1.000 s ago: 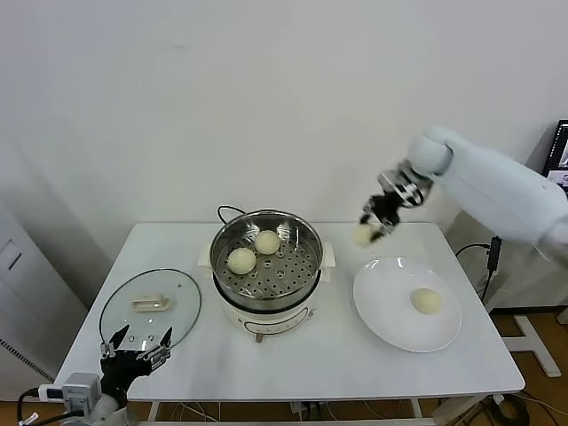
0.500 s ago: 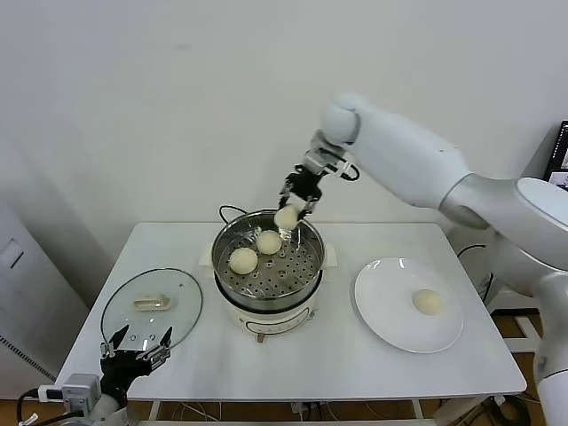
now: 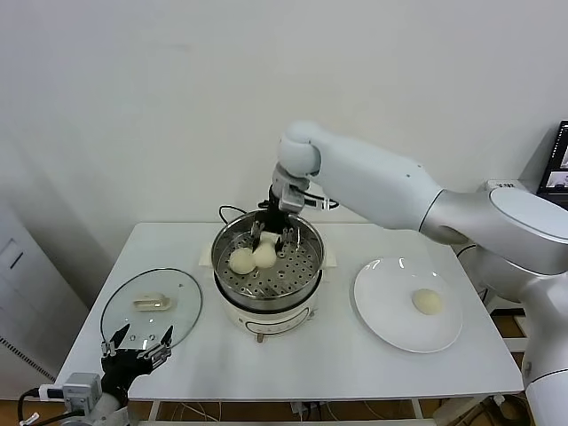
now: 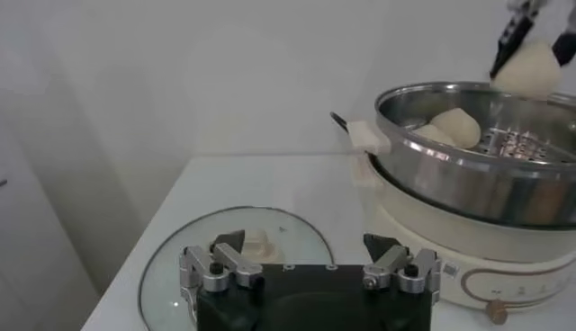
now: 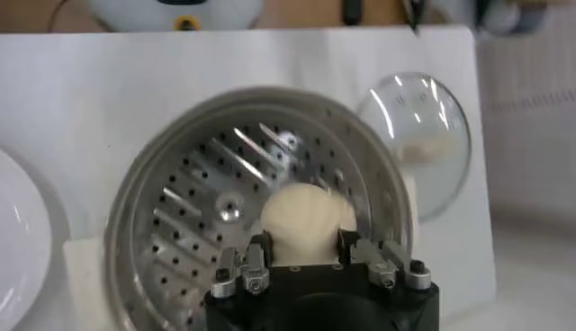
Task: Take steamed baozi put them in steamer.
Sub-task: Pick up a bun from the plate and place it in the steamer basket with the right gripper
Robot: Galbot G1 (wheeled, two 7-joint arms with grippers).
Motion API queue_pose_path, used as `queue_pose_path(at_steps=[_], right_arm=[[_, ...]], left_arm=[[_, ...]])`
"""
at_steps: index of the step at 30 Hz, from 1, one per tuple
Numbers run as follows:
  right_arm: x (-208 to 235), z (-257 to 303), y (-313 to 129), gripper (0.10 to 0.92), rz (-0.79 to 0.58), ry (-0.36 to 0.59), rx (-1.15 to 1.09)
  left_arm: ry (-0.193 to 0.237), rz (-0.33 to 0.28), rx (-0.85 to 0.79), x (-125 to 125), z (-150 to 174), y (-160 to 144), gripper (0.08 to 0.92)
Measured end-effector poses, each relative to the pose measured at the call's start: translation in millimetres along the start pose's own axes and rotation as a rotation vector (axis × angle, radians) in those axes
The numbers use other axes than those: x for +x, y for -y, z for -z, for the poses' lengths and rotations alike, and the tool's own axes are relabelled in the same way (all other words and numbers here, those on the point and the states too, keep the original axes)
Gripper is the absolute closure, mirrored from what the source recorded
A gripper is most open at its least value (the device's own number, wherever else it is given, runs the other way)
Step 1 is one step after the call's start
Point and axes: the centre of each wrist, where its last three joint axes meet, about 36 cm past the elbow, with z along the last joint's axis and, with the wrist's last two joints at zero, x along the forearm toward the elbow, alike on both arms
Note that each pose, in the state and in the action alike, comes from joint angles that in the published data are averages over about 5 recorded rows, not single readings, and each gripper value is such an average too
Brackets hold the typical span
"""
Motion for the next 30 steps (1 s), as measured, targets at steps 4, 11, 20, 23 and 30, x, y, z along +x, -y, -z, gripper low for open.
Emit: queue_pose_path(at_steps=[4, 11, 20, 23, 30], right_arm=[[-14, 8, 3, 0.577, 0.028, 0.010, 0.045], [-36, 16, 7, 0.573, 0.061, 0.017, 0.077], [-60, 21, 9, 0.461, 0.079, 0.013, 0.098], [-66, 23, 10, 0.381, 0.081, 0.010, 0.103], [-62, 20, 8, 0.213, 0.082, -0.014, 0.100]], left_arm=[[0.003, 0.003, -0.002, 0, 0, -1, 0.177], [0.005, 0.005, -0.004, 0, 0, -2, 0.177], [0.006, 0.006, -0.003, 0, 0, -3, 0.177], [0.007, 0.006, -0.003, 0, 0, -3, 0.177], [0.007, 0.006, -0.003, 0, 1, -3, 0.177]])
